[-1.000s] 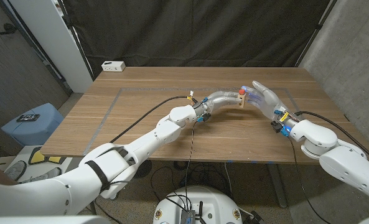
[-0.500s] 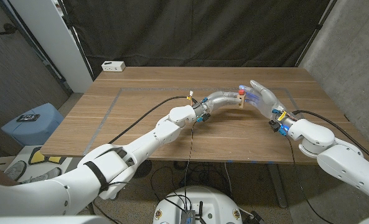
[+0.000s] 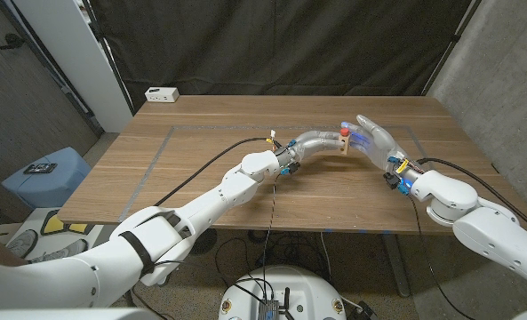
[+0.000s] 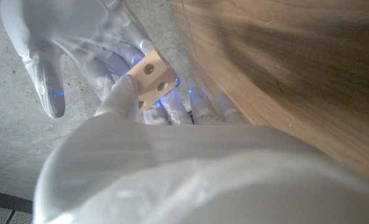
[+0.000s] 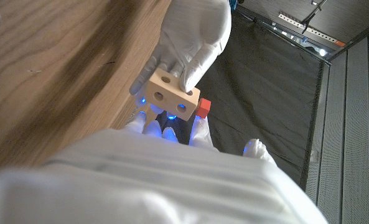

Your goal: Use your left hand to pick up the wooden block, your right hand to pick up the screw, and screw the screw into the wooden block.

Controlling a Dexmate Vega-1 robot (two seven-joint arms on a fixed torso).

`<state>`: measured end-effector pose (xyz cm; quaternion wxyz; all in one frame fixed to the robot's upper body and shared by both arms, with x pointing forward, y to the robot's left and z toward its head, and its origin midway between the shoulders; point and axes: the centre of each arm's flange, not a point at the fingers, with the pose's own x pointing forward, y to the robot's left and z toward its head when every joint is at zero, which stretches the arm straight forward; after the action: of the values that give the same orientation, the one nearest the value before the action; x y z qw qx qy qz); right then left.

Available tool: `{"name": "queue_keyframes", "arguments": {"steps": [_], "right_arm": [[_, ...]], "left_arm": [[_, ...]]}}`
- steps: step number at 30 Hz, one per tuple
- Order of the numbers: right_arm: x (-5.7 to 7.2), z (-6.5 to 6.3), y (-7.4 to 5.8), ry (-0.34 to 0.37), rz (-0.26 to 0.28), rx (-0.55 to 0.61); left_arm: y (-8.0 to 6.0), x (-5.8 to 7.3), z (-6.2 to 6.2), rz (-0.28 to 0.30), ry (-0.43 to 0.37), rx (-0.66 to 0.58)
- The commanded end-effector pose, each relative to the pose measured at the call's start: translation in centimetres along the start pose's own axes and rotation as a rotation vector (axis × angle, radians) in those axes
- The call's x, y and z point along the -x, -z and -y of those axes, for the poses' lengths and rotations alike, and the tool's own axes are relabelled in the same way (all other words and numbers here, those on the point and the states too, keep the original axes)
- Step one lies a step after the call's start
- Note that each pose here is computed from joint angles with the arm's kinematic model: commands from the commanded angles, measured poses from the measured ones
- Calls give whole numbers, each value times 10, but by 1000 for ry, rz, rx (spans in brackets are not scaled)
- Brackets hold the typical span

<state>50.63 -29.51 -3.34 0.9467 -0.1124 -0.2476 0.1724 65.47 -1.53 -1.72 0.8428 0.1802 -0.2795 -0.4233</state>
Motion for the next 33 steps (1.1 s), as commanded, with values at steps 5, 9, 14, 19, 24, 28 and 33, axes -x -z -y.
{"name": "queue_keyframes", "arguments": {"steps": [5,9,14,19,24,28,33], "right_arm": [[5,-1,-1,11,1,-1],[7,-1,-1,17,0,-1],[10,-1,-1,26,-2,-1],[12,-1,-1,30,-4,-2],[14,-1,-2,33,-7,0],[15,-1,-2,32,-12,0],[17,-1,-2,34,-17,-1]], "left_arm": [[1,0,1,1,-1,3],[1,-1,0,-1,0,3],[1,-1,0,-1,2,4],[1,-2,0,-1,2,5],[2,-2,0,-2,2,6],[2,-2,-1,-2,0,7],[2,-2,-1,-3,0,8]]}}
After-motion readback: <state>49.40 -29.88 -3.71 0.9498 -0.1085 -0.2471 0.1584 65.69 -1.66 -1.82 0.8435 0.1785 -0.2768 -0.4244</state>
